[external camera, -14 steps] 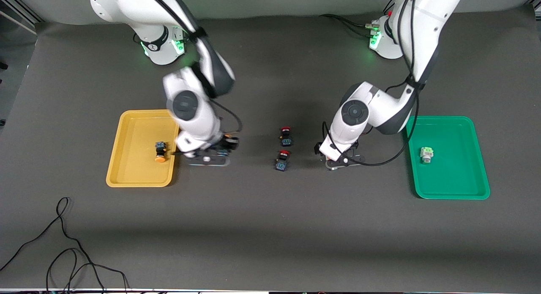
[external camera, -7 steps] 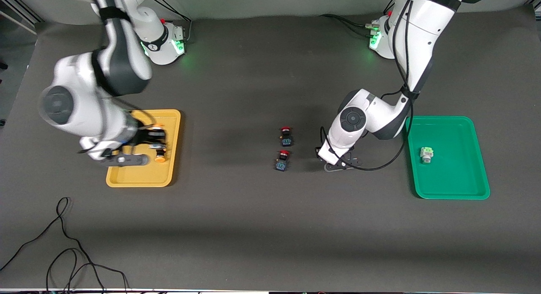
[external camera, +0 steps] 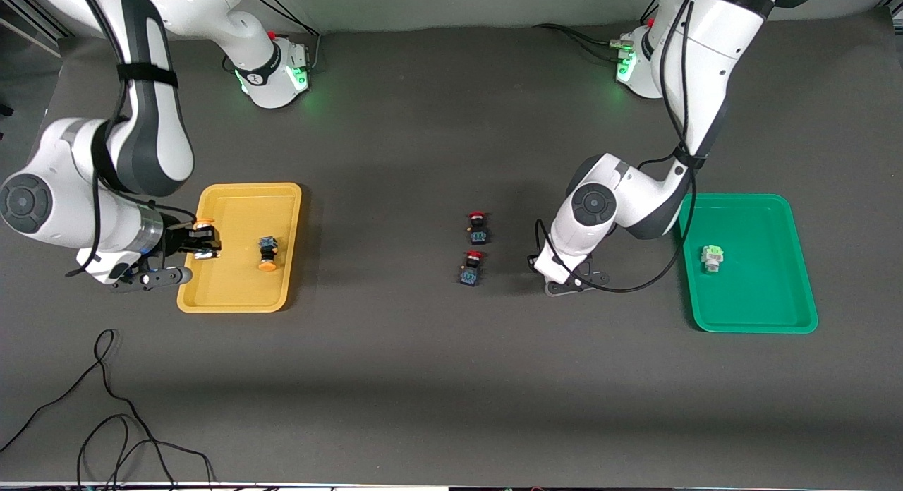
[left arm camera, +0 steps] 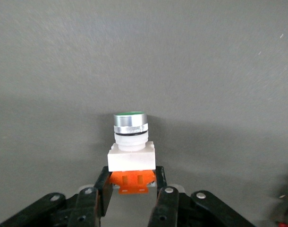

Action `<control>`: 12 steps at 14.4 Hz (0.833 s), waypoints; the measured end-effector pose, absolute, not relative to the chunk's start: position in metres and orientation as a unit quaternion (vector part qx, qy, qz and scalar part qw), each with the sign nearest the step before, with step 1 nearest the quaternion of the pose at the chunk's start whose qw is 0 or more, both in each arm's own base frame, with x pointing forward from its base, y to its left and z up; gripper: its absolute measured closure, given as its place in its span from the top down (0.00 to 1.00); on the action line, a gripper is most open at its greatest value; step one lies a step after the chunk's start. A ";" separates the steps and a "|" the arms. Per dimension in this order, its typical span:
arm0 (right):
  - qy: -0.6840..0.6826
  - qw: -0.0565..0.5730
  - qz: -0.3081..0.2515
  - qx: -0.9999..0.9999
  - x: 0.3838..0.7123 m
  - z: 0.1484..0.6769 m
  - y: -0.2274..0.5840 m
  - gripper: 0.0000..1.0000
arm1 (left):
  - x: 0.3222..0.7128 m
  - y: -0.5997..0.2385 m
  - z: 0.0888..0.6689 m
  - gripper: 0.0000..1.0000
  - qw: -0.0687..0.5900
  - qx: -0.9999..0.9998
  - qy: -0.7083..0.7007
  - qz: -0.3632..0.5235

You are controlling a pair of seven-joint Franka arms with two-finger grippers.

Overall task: Place green and yellow buttons in trays
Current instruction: 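Lower the yellow button into the yellow tray while the left gripper carries the orange button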

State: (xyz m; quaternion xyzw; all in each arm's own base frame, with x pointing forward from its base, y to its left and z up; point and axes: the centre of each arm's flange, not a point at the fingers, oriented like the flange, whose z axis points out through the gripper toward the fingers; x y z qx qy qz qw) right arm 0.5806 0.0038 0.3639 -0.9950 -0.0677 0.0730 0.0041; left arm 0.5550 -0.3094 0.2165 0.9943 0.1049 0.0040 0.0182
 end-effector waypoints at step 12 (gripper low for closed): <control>-0.082 -0.004 0.007 -0.997 0.542 0.226 -0.021 0.41 | 0.581 0.023 0.404 0.41 0.011 0.994 0.025 -0.104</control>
